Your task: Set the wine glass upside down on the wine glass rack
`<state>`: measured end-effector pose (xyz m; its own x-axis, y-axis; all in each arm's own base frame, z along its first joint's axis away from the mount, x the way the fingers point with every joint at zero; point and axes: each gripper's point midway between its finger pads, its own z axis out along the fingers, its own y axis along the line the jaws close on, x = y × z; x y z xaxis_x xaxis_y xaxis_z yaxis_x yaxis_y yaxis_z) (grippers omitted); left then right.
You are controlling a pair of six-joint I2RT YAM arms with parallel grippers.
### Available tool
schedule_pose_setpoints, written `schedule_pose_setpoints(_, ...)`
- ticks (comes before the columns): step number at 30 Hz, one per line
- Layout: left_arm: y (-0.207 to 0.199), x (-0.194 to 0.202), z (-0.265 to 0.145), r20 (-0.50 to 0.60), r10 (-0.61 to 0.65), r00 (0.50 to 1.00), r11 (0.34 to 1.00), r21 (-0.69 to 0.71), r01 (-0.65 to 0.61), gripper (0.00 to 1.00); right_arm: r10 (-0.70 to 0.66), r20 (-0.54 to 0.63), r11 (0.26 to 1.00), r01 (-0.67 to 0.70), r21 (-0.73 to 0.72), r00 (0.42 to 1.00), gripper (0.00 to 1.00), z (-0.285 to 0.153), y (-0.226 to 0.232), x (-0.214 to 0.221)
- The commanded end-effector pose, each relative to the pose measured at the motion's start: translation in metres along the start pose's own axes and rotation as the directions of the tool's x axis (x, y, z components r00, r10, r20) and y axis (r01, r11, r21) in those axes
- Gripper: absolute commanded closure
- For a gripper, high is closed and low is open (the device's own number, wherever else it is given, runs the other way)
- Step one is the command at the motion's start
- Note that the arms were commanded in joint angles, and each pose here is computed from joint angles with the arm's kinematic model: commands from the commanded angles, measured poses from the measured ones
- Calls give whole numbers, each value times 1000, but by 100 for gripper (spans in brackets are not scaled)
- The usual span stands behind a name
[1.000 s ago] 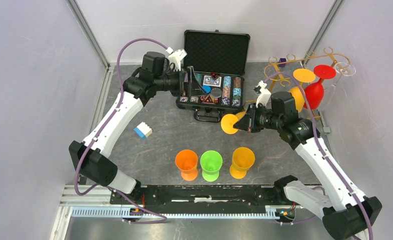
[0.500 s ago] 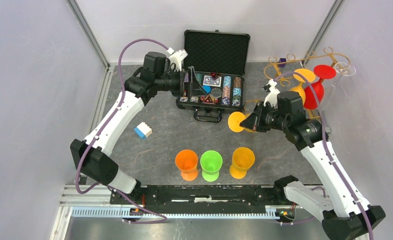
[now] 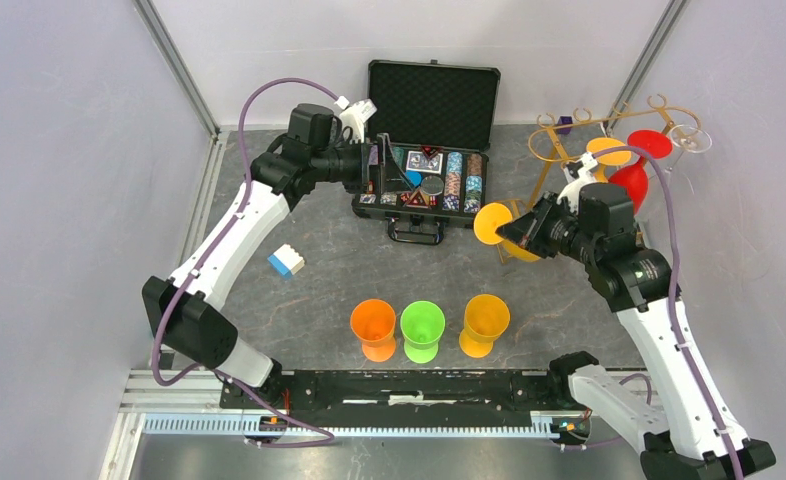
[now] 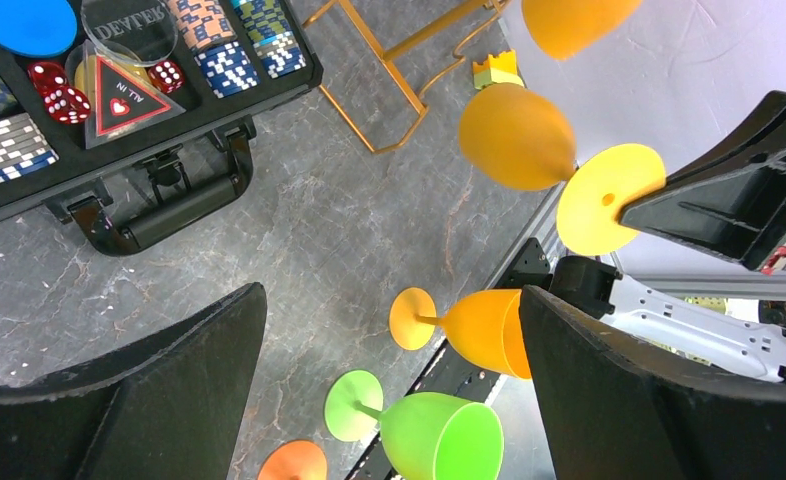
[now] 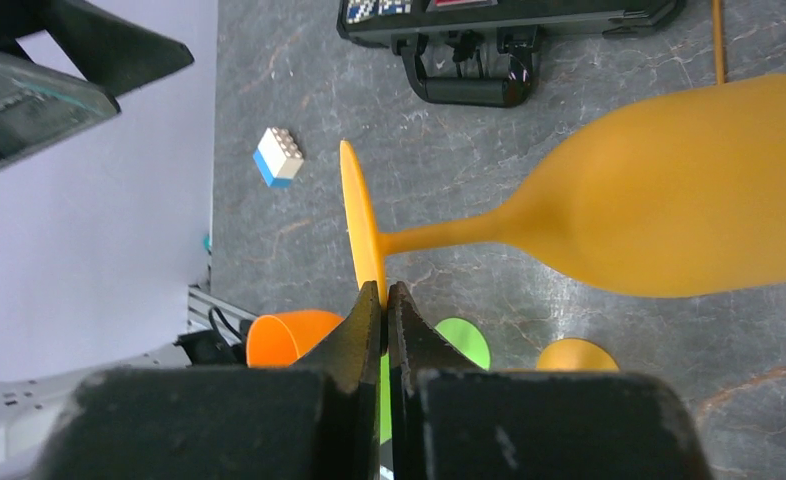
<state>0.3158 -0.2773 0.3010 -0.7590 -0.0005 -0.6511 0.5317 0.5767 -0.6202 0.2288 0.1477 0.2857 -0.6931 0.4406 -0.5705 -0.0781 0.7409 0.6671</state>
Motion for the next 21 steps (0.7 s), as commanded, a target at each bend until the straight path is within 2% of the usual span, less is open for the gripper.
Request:
schedule_pose_setpoints(1, -12, -16, -2, 36, 8, 999, 999, 46, -10, 0, 69, 122, 997, -66, -30, 990, 100, -16, 19, -32)
schedule_pose_setpoints(14, -11, -14, 0, 28, 1, 1000, 999, 52, -2, 0, 135, 142, 991, -130, -43, 981, 100, -21, 19, -45)
schedule_pose_setpoints(21, -10, -15, 1, 28, 1, 1000, 999, 53, -2, 0, 199, 230, 980, -190, -57, 953, 100, -30, 16, -71)
